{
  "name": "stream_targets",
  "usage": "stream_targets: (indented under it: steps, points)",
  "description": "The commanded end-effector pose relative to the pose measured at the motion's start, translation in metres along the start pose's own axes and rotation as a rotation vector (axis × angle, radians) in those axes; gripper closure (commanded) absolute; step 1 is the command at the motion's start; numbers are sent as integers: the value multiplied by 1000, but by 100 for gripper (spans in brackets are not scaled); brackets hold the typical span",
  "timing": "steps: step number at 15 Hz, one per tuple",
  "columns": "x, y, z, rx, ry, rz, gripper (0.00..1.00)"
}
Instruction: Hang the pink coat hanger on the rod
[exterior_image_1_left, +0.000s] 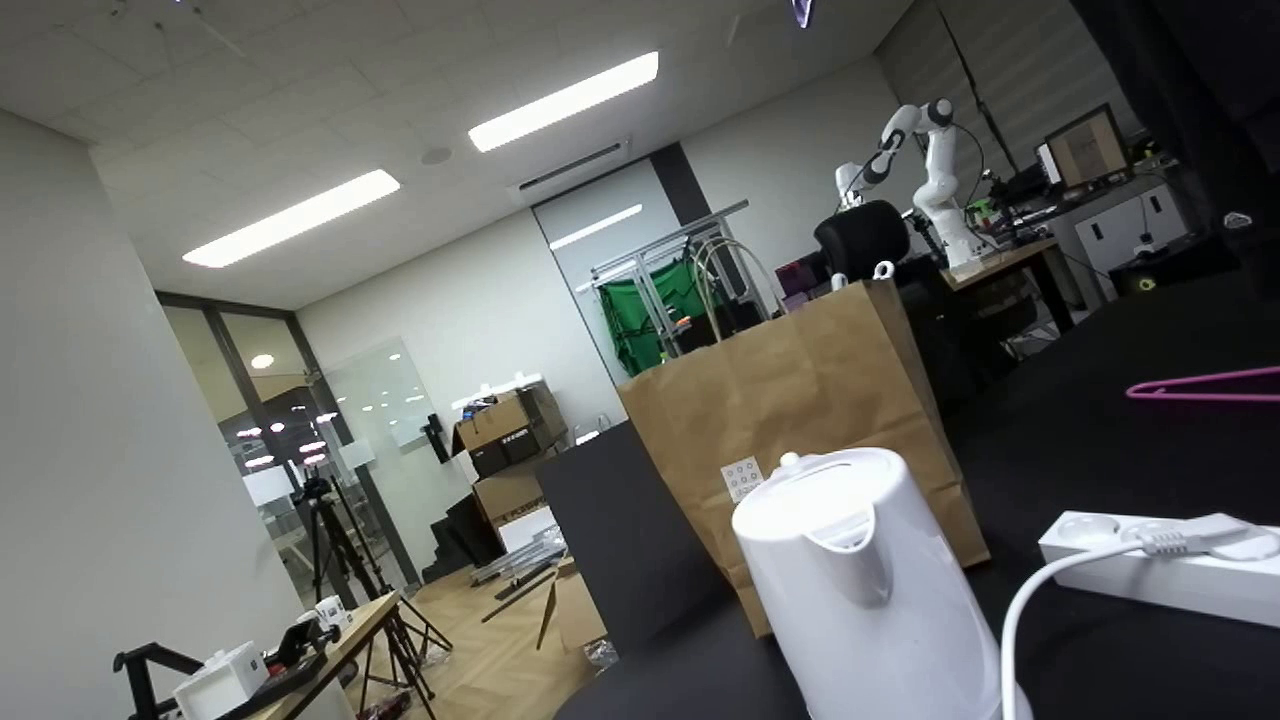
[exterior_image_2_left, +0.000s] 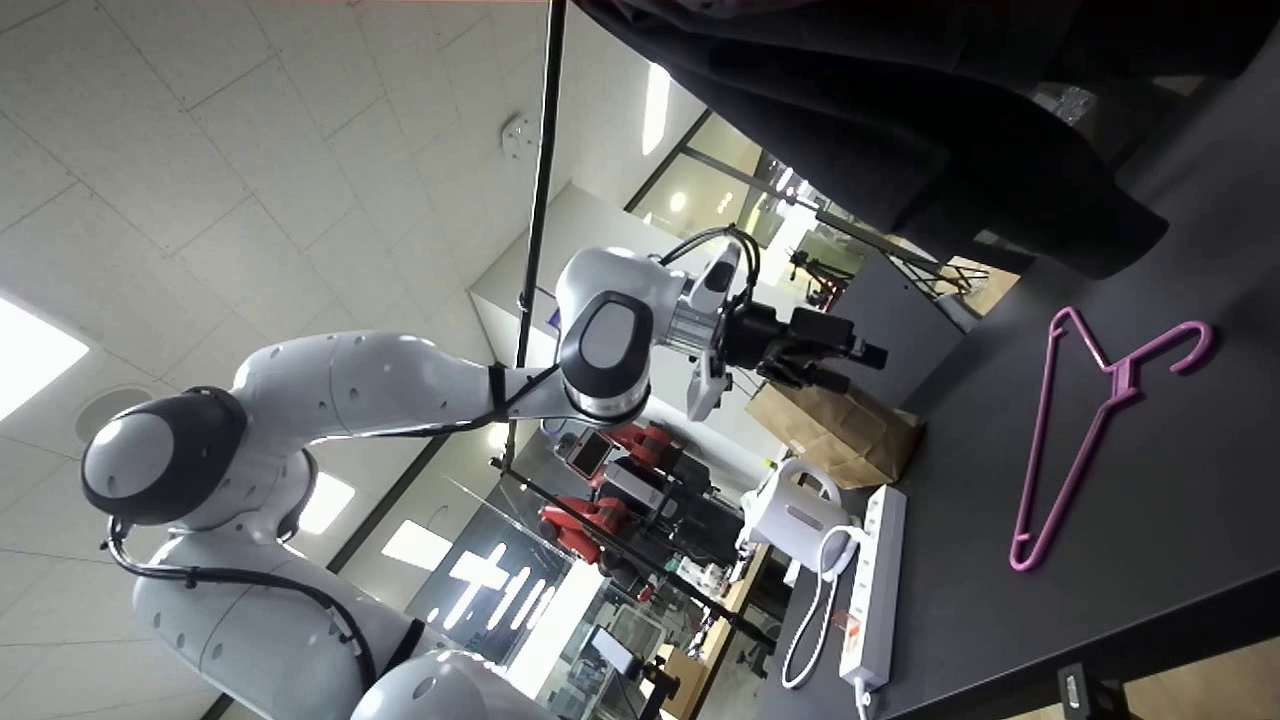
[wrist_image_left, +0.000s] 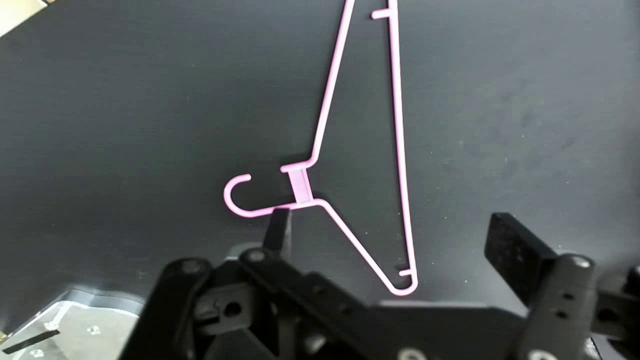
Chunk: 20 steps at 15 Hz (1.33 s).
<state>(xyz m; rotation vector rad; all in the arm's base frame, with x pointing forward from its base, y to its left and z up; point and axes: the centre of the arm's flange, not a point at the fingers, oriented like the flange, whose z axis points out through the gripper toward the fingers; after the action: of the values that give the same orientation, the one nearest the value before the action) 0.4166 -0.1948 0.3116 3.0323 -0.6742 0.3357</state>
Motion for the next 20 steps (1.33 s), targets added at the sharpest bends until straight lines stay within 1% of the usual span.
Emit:
stream_targets:
  steps: [1,4,8,14,16,17,18,19,20]
  points:
    - [50,-14,35,6,19,22,0]
    - [76,-26,63,9,-12,43,0]
    - [91,-35,107,-21,-52,48,0]
    - [88,-31,156,-32,-126,29,0]
    - [83,-32,173,-24,-159,-6,0]
    - [81,-32,178,-43,-175,8,0]
    - [79,-32,176,-47,-196,-5,0]
    - [69,-33,174,-40,-169,-4,0]
    - [68,-33,178,-42,-182,-4,0]
